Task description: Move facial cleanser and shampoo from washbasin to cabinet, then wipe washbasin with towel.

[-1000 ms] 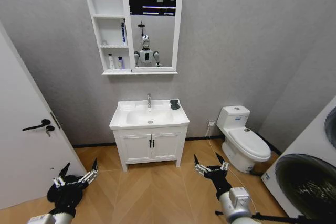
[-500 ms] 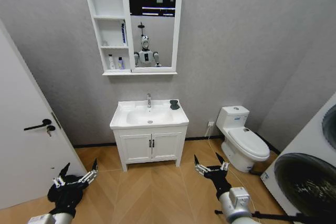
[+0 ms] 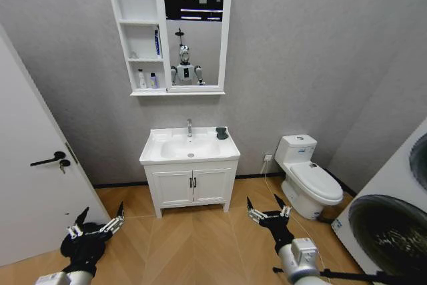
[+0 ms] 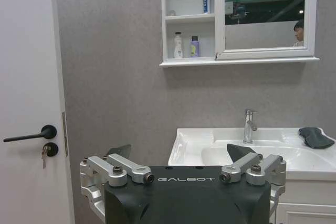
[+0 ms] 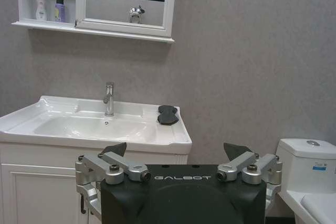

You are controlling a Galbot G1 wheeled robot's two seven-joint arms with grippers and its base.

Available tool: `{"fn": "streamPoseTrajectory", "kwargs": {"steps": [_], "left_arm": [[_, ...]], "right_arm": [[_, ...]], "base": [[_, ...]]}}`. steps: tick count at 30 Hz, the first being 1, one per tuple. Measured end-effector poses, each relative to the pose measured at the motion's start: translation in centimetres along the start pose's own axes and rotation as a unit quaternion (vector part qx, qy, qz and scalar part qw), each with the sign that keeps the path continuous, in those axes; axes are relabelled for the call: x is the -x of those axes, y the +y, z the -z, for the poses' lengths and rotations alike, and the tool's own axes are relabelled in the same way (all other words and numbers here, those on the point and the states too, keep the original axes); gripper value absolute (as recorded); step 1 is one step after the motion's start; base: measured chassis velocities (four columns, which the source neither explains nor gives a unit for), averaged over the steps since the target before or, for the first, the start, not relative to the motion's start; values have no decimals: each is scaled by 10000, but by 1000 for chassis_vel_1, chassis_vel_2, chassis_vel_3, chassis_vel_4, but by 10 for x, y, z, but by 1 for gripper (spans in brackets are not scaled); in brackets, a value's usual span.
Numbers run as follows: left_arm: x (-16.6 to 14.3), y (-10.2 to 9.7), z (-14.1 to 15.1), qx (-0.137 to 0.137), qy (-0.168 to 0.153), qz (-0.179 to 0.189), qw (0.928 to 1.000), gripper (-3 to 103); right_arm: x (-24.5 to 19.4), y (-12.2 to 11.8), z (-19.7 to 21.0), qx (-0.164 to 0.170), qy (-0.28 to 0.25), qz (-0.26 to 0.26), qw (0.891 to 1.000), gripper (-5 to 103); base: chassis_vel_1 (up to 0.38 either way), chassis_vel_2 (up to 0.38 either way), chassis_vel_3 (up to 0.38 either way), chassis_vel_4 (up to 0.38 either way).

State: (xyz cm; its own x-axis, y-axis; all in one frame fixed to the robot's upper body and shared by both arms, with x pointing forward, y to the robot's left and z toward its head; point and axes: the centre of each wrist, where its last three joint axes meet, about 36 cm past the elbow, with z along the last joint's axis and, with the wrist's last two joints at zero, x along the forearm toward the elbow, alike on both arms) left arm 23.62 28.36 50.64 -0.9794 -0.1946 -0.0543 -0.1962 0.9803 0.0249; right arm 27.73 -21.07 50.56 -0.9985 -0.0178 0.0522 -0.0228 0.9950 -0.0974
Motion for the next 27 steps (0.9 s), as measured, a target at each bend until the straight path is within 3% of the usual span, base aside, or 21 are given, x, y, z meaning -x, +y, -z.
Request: {"fn": "streamPoseTrajectory", "kwargs": {"steps": [27], "left_arm": [[0, 0, 0, 0, 0, 0, 10000, 100]], "right_arm": [[0, 0, 0, 0, 0, 0, 10000, 100]], "base": [[0, 0, 0, 0]]}}
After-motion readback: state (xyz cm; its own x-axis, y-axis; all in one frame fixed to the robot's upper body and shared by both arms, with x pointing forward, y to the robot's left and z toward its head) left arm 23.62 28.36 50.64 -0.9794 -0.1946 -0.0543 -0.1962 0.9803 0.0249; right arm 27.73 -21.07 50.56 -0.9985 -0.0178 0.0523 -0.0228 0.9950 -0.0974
